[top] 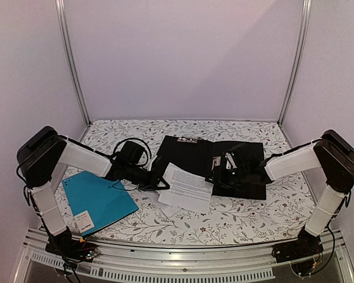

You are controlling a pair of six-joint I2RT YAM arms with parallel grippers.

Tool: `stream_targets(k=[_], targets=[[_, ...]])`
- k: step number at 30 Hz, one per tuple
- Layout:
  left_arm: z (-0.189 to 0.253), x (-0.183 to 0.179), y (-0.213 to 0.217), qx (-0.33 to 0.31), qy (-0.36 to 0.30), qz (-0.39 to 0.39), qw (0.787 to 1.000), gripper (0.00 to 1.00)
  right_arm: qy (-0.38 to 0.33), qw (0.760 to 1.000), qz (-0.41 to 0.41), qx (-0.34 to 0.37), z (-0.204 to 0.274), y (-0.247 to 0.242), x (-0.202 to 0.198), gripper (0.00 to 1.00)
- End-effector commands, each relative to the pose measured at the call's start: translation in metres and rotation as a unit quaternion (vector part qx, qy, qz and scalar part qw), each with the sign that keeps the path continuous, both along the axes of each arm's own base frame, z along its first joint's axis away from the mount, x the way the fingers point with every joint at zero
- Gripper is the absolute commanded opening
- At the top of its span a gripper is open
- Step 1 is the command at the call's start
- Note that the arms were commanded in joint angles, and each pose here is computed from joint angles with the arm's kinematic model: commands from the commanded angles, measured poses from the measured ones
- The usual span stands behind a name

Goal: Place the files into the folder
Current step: Adjust the file at the center of the board.

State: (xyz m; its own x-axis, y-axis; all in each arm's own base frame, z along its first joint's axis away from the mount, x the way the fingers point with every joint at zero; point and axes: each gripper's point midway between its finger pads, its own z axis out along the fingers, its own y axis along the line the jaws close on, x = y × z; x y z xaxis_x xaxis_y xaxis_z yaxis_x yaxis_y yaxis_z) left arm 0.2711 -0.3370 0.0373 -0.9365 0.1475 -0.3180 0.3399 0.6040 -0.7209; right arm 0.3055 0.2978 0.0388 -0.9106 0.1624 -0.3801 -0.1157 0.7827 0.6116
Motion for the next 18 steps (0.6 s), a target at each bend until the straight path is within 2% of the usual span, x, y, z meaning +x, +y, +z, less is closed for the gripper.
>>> stream_targets(k=[1, 6, 12, 18], targets=[[0.043, 0.014, -0.001, -0.073, -0.017, 0.041, 0.996, 0.0, -0.022, 1.0, 0.002, -0.011, 0.022, -0.006, 0.009, 0.68], [0.051, 0.035, 0.002, -0.128, 0.019, 0.09, 0.988, 0.0, -0.015, 1.0, 0.012, 0.013, 0.03, 0.001, 0.012, 0.76], [0.033, 0.044, -0.007, -0.201, 0.121, 0.136, 0.963, 0.0, 0.013, 0.999, 0.013, 0.034, 0.013, 0.013, 0.015, 0.8], [0.011, 0.042, -0.002, -0.168, 0.133, 0.153, 0.965, 0.0, 0.039, 0.999, 0.013, 0.035, -0.006, 0.022, 0.017, 0.8]])
